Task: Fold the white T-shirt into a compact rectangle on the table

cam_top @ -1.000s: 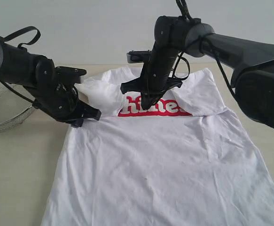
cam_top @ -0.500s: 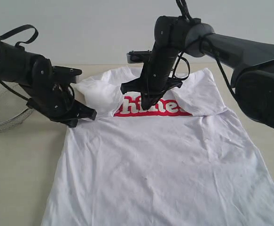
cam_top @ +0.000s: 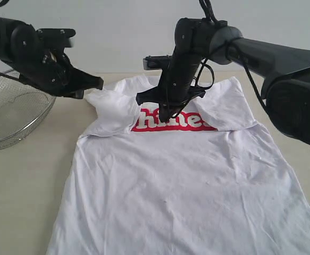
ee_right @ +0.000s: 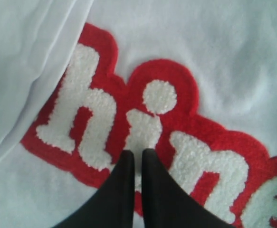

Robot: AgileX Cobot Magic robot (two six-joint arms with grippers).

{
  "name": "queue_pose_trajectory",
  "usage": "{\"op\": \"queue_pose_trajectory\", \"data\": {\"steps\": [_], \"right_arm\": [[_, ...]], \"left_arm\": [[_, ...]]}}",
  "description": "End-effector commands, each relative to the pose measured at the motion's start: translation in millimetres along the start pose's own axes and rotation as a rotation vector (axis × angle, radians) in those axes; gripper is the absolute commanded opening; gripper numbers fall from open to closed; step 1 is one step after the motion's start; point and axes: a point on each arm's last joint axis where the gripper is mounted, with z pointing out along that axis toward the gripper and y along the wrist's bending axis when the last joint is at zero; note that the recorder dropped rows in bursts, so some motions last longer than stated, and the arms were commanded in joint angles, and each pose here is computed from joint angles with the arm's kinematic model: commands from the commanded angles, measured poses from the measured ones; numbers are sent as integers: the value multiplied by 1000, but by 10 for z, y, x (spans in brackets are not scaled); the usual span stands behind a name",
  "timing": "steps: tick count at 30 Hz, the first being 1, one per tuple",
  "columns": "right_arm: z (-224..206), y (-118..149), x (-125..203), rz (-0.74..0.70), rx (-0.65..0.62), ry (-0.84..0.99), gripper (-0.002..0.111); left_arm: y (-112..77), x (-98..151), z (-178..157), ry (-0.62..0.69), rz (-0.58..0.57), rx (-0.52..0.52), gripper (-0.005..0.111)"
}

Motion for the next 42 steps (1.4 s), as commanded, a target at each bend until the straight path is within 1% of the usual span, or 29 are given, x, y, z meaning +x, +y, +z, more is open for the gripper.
{"op": "queue_pose_trajectory", "data": {"steps": [1,3,5,8,13,18,25,30,34,38,42], "right_arm": [[-13,-7,-15,-11,-1,-14,0],[-13,-5,-15,-15,-3,-14,0],[-13,-4,-25,-14,-4,-25,0],[-14,15,-35,-16,-25,-36,0],[-15,42,-49,-30,-54,-52,0],[-16,42,-55,-36,-53,-59,0],[-17,41,-72,-35,-52,-77,0],[-17,41,-72,-40,-52,-78,0],[-17,41,-72,-40,-52,-78,0],[-17,40,-75,-46,-51,-82,0],[-17,40,-75,-46,-51,-82,0]], "left_arm": [[-17,-289,160,-73,24,6,4],[-18,-467,273,-100,23,5,4],[-26,-537,386,-90,23,3,4],[-20,-564,567,-39,39,-14,4],[4,-607,812,-17,61,-35,4],[153,-577,974,36,44,-63,4],[165,-543,1113,53,60,-64,4],[164,-496,1253,104,70,-70,4],[165,-488,1322,106,72,-70,4],[166,-493,1325,99,75,-71,4],[205,-500,1323,96,112,-103,4]]}}
